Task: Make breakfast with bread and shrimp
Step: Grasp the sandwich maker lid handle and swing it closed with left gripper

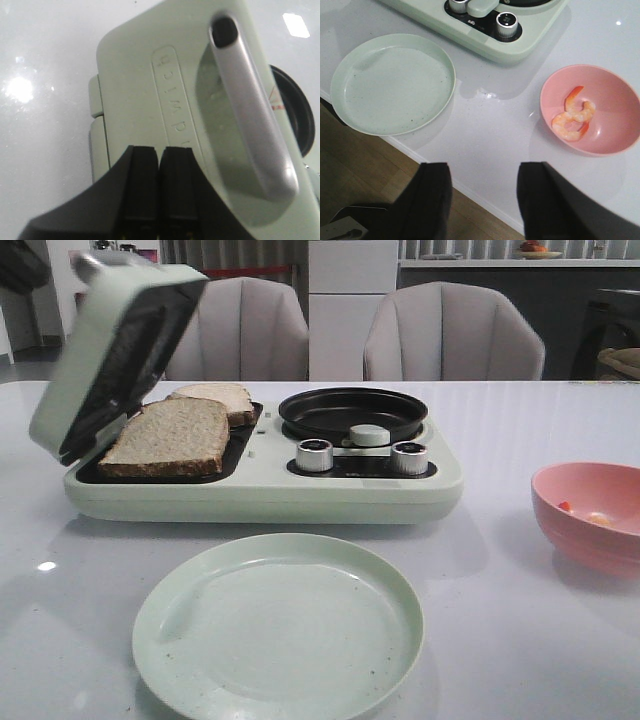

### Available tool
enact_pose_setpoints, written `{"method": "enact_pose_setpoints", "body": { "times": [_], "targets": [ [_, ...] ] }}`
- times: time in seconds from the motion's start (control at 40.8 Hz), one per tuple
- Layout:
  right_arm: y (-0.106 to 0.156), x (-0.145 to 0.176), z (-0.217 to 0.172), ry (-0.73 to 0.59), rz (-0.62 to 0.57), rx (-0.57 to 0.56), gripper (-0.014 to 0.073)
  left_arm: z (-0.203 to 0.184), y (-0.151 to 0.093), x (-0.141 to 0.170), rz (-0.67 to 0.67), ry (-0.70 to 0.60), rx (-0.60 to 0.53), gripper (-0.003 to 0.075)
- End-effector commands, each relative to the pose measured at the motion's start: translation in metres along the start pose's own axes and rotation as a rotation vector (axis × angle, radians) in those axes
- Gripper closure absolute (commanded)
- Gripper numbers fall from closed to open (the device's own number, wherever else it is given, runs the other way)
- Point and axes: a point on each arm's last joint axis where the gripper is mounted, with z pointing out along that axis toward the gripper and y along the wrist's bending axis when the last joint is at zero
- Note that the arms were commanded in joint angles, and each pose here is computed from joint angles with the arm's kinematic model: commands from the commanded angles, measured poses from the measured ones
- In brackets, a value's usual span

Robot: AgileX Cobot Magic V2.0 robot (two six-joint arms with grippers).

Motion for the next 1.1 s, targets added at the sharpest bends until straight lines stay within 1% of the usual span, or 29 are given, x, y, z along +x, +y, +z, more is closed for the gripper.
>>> {"method": "enact_pose_setpoints", "body": {
  "times": [0.0,0.122,0.269,0.318,0.441,0.514,0.612,0.759,0.833,0.931,1.078],
  "targets": [
    [0.000,-0.013,-0.006,-0.092,-0.006,0.005,0.0165,-0.035,-0.034,-0.017,0.058,-0.130,0.040,0.0622],
    [0.000,-0.013,-0.006,-0.092,-0.006,0.005,0.0165,-0.043,-0.052,-0.009,0.102,-0.132,0.058,0.0622],
    [0.000,-0.013,-0.006,-0.092,-0.006,0.005,0.0165,-0.041,-0.075,0.014,0.147,-0.138,0.070,0.0622],
    [0.000,-0.013,-0.006,-0.092,-0.006,0.005,0.0165,-0.039,-0.082,0.026,0.160,-0.123,0.078,0.0622],
    [0.000,-0.013,-0.006,-0.092,-0.006,0.005,0.0165,-0.035,-0.106,0.056,0.243,-0.096,0.109,0.0622],
    [0.000,-0.013,-0.006,-0.092,-0.006,0.005,0.0165,-0.035,-0.124,0.076,0.302,-0.096,0.133,0.0622],
    [0.000,-0.013,-0.006,-0.092,-0.006,0.005,0.0165,-0.034,-0.142,0.100,0.343,-0.091,0.161,0.0622],
    [0.000,-0.013,-0.006,-0.092,-0.006,0.005,0.0165,-0.039,-0.170,0.137,0.467,-0.076,0.217,0.0617],
    [0.000,-0.013,-0.006,-0.092,-0.006,0.005,0.0165,-0.044,-0.180,0.153,0.479,-0.067,0.245,0.0617],
    [0.000,-0.013,-0.006,-0.092,-0.006,0.005,0.0165,-0.052,-0.186,0.169,0.487,-0.046,0.249,0.0617],
    [0.000,-0.013,-0.006,-0.092,-0.006,0.005,0.0165,-0.070,-0.183,0.180,0.449,-0.036,0.188,0.0617]
  ]
}}
